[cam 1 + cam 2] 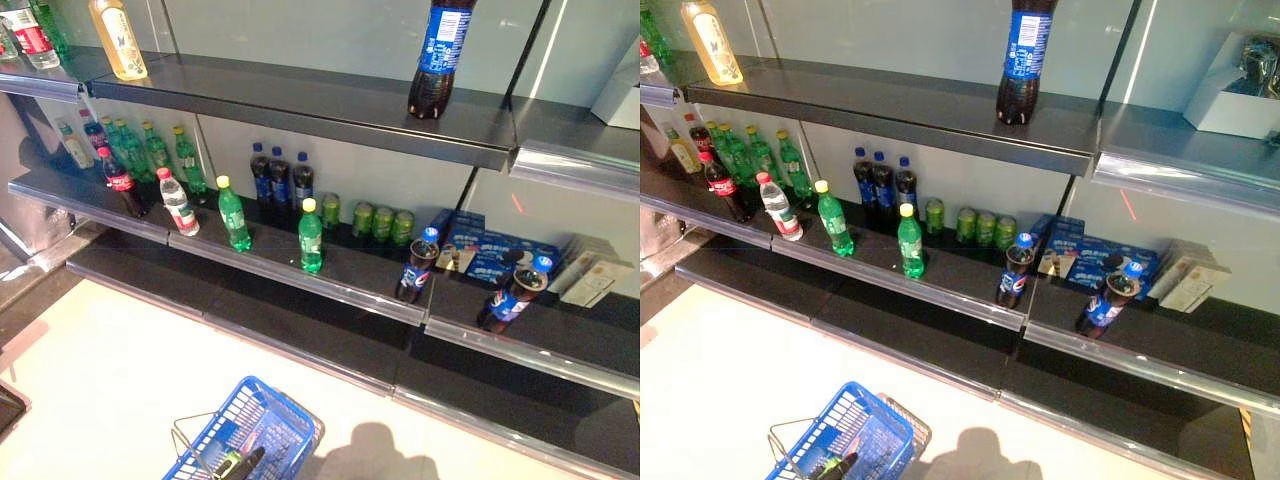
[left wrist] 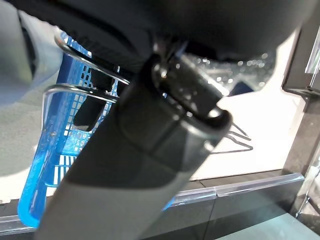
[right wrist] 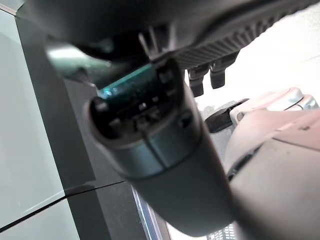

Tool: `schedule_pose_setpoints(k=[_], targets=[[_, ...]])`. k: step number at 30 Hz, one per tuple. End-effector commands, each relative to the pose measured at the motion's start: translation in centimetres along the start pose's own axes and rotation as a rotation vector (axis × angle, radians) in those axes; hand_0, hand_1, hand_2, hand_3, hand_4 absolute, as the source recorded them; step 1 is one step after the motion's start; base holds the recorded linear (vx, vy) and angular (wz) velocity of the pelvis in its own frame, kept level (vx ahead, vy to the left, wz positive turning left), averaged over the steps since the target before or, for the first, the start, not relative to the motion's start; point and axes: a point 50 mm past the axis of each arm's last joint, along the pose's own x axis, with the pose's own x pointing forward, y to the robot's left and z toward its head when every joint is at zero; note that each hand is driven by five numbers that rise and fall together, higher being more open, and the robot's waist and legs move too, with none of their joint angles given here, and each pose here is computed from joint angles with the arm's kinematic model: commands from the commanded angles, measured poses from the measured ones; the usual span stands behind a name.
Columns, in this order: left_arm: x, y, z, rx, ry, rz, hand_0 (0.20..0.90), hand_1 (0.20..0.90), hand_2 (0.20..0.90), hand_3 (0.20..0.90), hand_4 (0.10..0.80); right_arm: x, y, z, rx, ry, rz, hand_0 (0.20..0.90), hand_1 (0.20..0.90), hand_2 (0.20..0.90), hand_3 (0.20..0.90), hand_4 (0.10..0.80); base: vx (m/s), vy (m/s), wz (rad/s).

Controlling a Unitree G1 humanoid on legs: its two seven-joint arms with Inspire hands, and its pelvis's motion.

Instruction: Pick up the drink and place into the basket.

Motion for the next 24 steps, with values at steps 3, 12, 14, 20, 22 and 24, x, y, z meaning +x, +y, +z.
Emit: schedule_pose_setpoints(k=[3, 12, 14, 20, 22, 24], targets=[[0.7, -3.2, 3.8, 0.027, -0.179, -0.151, 0.3, 0.3, 0.3, 0.2, 0.1, 0.1, 0.4, 0.1, -0.064, 0.026, -0.007, 0.9, 0.9, 0.9, 0.9, 0.8, 0.027, -0.001, 0.0], [0.6, -3.9, 4.3, 0.012, -0.199, -0.162, 0.3, 0.3, 0.3, 0.2, 0.1, -0.2, 1.4, 4.0, -0.307, -0.26, -0.064, 0.9, 0.9, 0.9, 0.9, 0.8, -0.005, -0.008, 0.0], [0.6, -4.1, 4.5, 0.011, -0.203, -0.161, 0.3, 0.3, 0.3, 0.2, 0.1, -0.3, 1.9, 4.9, -0.351, -0.308, -0.046, 0.9, 0.9, 0.9, 0.9, 0.8, -0.013, -0.016, 0.0], [0.5, -4.4, 5.0, 0.027, -0.217, -0.162, 0.3, 0.3, 0.3, 0.2, 0.1, -2.1, 4.8, 9.9, -0.431, -0.548, 0.048, 0.9, 0.9, 0.9, 0.9, 0.8, -0.009, -0.03, 0.0], [0.3, -4.5, 5.3, 0.037, -0.221, -0.161, 0.3, 0.3, 0.3, 0.2, 0.1, -4.2, 6.5, 12.6, -0.455, -0.692, 0.113, 0.9, 0.9, 0.9, 0.9, 0.8, -0.006, -0.048, 0.07], [0.2, -4.2, 5.3, 0.042, -0.221, -0.158, 0.3, 0.3, 0.3, 0.2, 0.1, -6.0, 7.4, 14.4, -0.47, -0.802, 0.158, 0.9, 0.9, 0.9, 0.9, 0.8, 0.006, -0.027, 0.15]])
